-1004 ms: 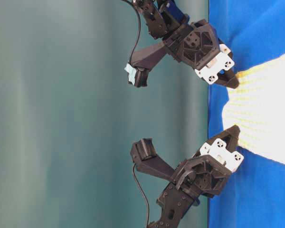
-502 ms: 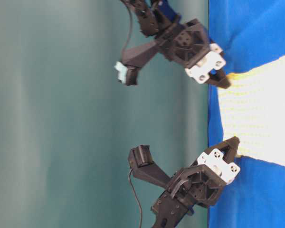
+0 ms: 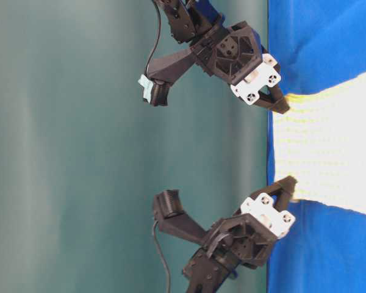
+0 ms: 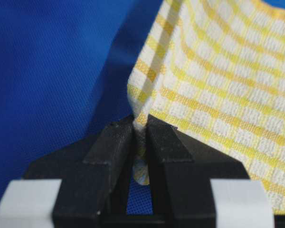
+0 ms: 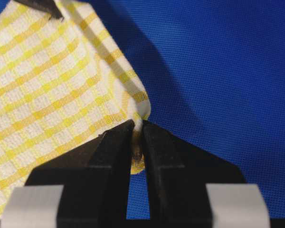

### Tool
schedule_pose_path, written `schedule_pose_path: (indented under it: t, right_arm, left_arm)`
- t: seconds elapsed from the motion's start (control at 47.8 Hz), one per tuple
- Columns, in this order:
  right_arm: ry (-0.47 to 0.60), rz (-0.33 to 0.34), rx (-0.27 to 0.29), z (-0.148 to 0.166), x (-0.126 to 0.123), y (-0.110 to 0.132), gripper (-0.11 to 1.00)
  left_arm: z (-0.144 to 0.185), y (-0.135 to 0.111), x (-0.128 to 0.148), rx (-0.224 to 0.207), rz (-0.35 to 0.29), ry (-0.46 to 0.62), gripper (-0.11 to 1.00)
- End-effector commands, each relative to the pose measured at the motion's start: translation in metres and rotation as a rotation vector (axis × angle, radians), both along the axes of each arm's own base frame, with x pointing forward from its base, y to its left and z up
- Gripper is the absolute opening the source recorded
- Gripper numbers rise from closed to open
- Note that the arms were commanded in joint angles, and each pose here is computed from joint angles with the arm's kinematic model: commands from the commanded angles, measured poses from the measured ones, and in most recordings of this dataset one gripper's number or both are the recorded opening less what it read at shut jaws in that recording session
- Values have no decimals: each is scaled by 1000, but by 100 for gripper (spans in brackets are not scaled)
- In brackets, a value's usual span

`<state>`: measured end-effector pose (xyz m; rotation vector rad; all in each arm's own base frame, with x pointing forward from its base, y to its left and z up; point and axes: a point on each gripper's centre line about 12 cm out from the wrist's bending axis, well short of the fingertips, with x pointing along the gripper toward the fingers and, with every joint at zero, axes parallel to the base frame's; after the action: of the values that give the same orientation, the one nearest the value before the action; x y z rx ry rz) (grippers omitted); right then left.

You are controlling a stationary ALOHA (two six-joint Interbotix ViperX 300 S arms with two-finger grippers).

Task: Fold the yellow towel.
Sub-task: 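Grasp the far corners and fold them toward the near end, then lower the folded edge onto the towel and open both grippers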

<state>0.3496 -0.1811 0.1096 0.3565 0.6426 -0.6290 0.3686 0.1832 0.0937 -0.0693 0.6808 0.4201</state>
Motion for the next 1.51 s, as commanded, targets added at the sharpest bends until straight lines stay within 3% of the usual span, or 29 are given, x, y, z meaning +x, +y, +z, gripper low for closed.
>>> schedule_pose_path:
  t: [0.0, 0.335, 0.816, 1.192, 1.485]
  right_arm:
    - [-42, 8, -20, 18, 1, 4, 9]
    - [-68, 99, -23, 30, -4, 49, 9]
    - [-80, 275, 57, 25, -3, 149, 9]
    - [-97, 390, 105, 24, -4, 217, 9]
    - [-93, 441, 128, 23, -5, 241, 9]
  left_arm:
    - [23, -3, 3, 26, -10, -52, 5]
    - [35, -63, 4, 23, -148, -62, 5]
    - [31, -167, 6, -22, -393, -36, 5]
    - [31, -233, 4, -115, -501, -22, 5]
    - [34, -265, 9, -125, -573, -37, 5]
